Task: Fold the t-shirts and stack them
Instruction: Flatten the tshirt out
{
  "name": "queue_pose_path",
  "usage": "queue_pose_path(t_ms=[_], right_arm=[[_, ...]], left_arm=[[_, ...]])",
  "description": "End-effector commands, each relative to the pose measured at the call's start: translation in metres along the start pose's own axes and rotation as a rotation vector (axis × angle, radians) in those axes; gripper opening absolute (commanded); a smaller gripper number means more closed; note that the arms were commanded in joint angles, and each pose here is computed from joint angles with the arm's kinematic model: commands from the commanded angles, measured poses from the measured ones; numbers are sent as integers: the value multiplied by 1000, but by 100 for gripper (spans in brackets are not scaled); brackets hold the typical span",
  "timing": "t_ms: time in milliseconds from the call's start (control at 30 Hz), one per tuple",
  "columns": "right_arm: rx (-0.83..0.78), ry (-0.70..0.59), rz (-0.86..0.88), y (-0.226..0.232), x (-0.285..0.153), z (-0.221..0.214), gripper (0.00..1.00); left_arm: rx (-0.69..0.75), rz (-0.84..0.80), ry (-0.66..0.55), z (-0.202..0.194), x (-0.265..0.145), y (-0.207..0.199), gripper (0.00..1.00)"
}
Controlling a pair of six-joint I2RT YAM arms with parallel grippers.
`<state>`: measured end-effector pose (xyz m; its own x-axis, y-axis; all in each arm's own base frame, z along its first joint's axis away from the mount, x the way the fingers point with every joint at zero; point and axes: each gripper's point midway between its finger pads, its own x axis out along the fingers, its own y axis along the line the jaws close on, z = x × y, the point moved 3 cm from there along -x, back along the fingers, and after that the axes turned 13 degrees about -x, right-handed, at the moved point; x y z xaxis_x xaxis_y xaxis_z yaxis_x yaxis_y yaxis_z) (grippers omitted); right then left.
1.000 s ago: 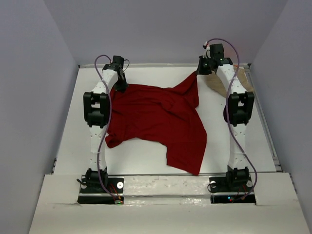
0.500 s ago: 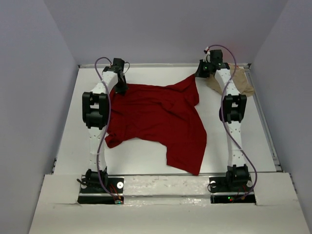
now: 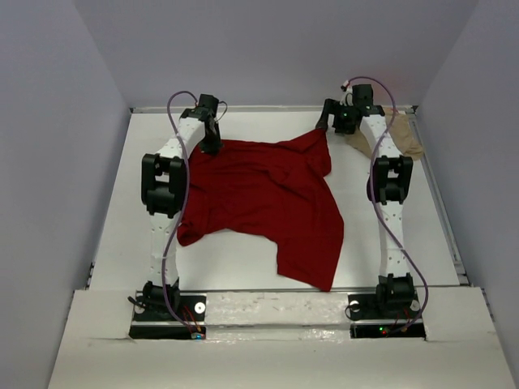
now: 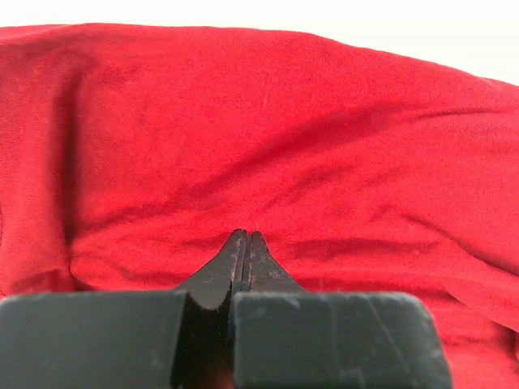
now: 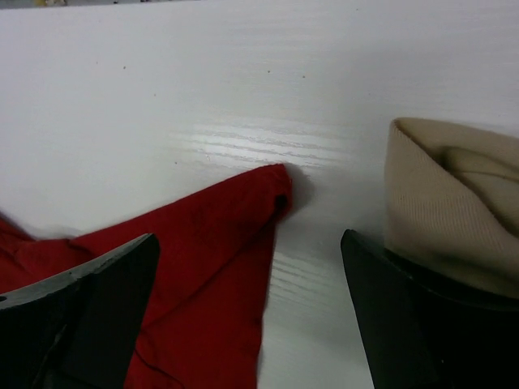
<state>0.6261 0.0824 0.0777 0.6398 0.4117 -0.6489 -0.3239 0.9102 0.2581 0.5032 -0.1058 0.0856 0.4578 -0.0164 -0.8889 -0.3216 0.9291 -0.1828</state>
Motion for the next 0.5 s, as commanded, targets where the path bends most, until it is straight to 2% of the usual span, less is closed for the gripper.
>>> queue_pose_path(t_ms=[0, 133, 167, 200, 233, 267, 300, 333, 467], right_arm=[[-107, -146, -59, 10, -55, 63, 100], [-125, -168, -75, 38, -89, 79, 98], [-130, -158, -77, 50, -93, 78, 88], [-138, -182, -88, 64, -114, 87, 78], [-136, -128, -80, 70, -107, 66, 64], [-161, -117, -66, 90, -107, 60, 29], [-172, -112, -67, 101, -110, 55, 6], [-174, -108, -67, 109, -112, 50, 0], [-116, 29, 76, 144, -115, -14, 0]], left_arm=[[21, -30, -74, 15, -36, -8, 0], [25, -36, -100, 16, -46, -12, 0], [24, -36, -107, 15, -50, -11, 0], [21, -41, -113, 15, -53, -12, 0], [18, -53, -114, 14, -55, -13, 0], [24, -55, -111, 10, -58, -13, 0], [25, -56, -110, 9, -61, -12, 0], [25, -53, -105, 6, -61, -11, 0], [27, -89, -70, -15, -62, -10, 0]])
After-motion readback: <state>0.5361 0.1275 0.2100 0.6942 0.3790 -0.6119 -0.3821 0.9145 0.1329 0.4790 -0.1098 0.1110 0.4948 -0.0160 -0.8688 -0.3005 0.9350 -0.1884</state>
